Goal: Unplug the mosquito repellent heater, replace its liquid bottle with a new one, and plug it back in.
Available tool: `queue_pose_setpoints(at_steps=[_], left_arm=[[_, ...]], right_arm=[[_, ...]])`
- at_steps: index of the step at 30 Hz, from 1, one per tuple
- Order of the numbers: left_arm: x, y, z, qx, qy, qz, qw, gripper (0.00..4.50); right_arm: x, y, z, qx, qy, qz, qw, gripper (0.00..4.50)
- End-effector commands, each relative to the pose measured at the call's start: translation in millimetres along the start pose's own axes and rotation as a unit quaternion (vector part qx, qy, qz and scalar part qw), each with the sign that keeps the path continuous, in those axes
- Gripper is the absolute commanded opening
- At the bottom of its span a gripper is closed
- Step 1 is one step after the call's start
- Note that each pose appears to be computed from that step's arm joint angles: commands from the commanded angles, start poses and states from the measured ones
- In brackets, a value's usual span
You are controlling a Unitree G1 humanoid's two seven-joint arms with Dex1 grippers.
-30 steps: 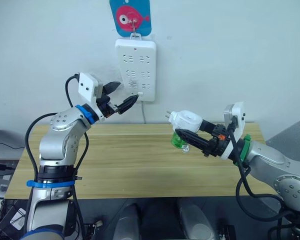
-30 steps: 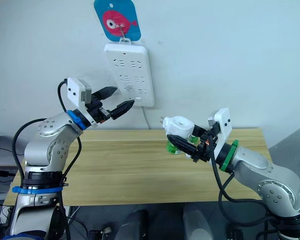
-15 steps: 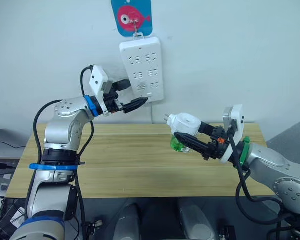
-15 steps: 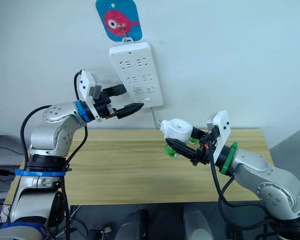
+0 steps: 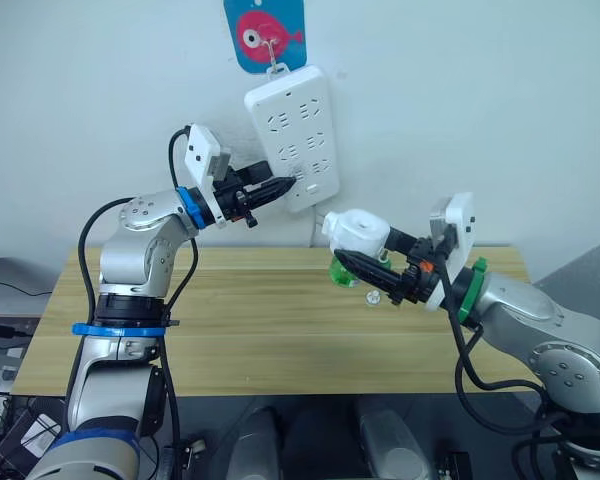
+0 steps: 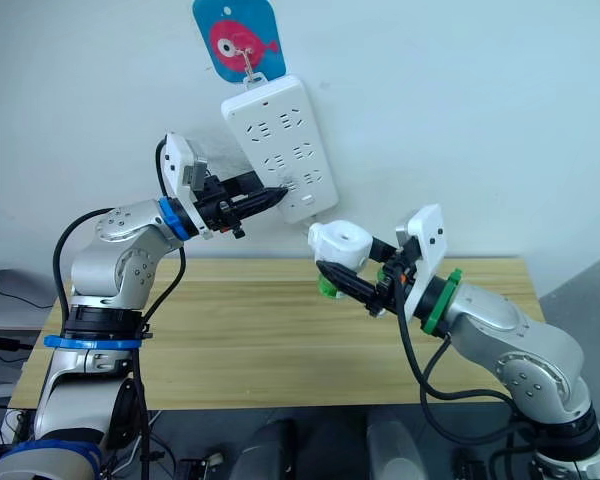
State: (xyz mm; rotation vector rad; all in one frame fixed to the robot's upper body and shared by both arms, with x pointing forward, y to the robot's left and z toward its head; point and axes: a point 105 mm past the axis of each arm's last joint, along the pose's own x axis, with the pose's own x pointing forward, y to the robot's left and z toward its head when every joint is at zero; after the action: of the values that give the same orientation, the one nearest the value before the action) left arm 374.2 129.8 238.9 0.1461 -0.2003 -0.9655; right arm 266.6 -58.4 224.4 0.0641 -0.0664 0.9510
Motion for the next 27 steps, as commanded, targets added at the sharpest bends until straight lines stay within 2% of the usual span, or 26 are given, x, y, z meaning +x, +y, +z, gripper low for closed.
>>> queue_pose_setpoints(at_steps=[1, 5, 12, 27], left_arm=[[1, 3, 9, 0.022, -0.010, 0.017, 1.000, 1.41], [-1, 5, 10, 0.016, -0.011, 0.024, 1.000, 1.40], [-3, 4, 10, 0.018, -0.009, 0.025, 0.999, 1.40], [-2, 4, 10, 0.017, -0.011, 0.025, 0.999, 1.40]], right_arm=[[8, -2, 12, -0.049, -0.018, -0.026, 0.998, 3.10], [27, -16, 19, -0.098, -0.026, -0.083, 0.991, 3.10], [39, -33, 26, -0.118, -0.039, -0.137, 0.983, 3.09], [44, -30, 24, -0.137, -0.035, -0.128, 0.982, 3.08]])
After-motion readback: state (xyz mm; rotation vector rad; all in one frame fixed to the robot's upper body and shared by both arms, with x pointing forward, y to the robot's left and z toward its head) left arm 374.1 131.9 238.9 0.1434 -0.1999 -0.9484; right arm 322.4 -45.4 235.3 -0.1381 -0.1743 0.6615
